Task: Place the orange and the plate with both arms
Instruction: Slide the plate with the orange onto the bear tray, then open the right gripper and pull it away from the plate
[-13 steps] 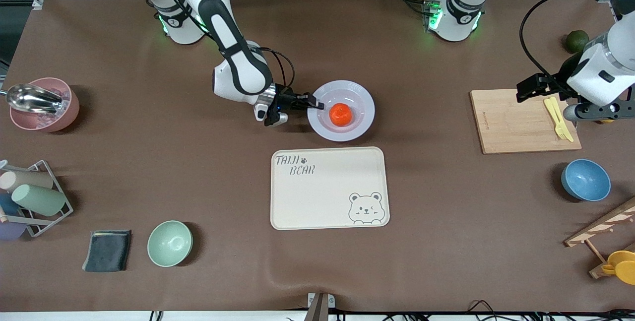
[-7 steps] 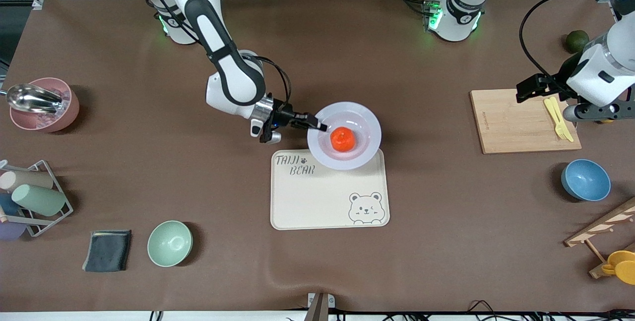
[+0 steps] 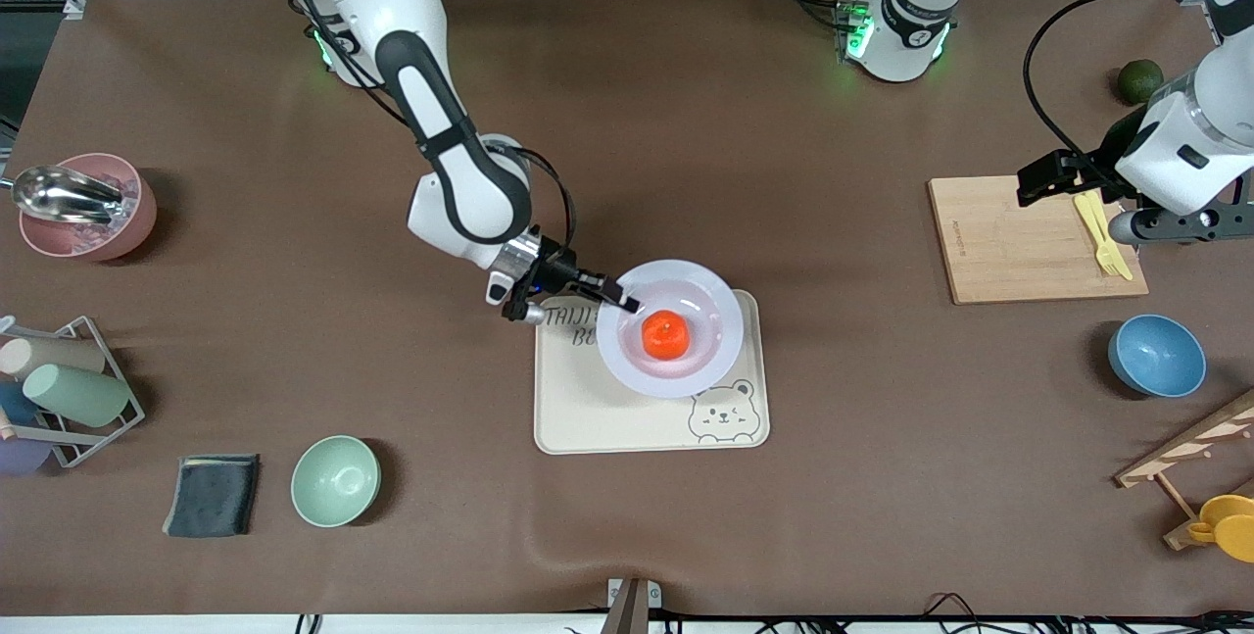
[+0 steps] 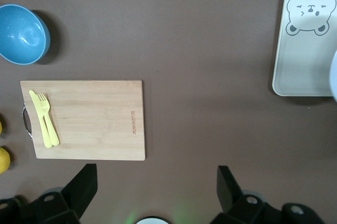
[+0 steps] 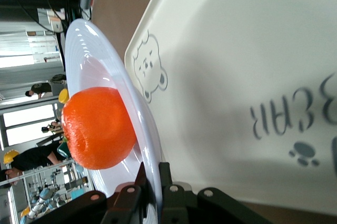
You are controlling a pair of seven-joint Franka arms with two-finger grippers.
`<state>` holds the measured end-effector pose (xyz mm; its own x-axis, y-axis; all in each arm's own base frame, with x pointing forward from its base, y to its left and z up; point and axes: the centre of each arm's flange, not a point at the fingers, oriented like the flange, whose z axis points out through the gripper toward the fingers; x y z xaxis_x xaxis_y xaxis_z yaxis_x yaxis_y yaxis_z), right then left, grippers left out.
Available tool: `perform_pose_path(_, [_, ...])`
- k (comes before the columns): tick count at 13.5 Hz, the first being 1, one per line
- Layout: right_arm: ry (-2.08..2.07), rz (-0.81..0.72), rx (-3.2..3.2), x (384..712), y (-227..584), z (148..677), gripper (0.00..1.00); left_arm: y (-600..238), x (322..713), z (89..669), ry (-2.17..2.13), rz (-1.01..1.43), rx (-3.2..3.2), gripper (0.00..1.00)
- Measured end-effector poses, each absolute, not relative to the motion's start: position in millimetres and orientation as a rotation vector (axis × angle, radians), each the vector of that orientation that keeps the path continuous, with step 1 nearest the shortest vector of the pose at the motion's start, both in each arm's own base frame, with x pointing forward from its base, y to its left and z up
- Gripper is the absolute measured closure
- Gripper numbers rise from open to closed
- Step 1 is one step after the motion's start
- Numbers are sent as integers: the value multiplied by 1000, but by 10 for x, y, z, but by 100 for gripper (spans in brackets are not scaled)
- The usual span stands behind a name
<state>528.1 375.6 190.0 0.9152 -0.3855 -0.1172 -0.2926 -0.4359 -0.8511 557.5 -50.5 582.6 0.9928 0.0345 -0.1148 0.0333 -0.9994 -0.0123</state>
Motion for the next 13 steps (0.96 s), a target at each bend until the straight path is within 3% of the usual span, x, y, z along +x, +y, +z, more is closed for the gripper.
perform_pose_path(5, [506, -146, -2090, 5553, 3432, 1703, 89, -508, 5589, 5813, -53, 175, -3127, 0])
perform_pose_path(10, [544, -111, -2107, 5577, 3515, 1409, 89, -510, 5598, 5804, -52, 173, -3127, 0])
perform_pose_path(11, [544, -108, -2111, 5568, 3523, 1380, 86, -510, 5601, 5797, -52, 175, -3127, 0])
perform_pose_path(13, [532, -116, -2129, 5577, 3513, 1378, 66, -509, 5607, 5784, -52, 178, -3127, 0])
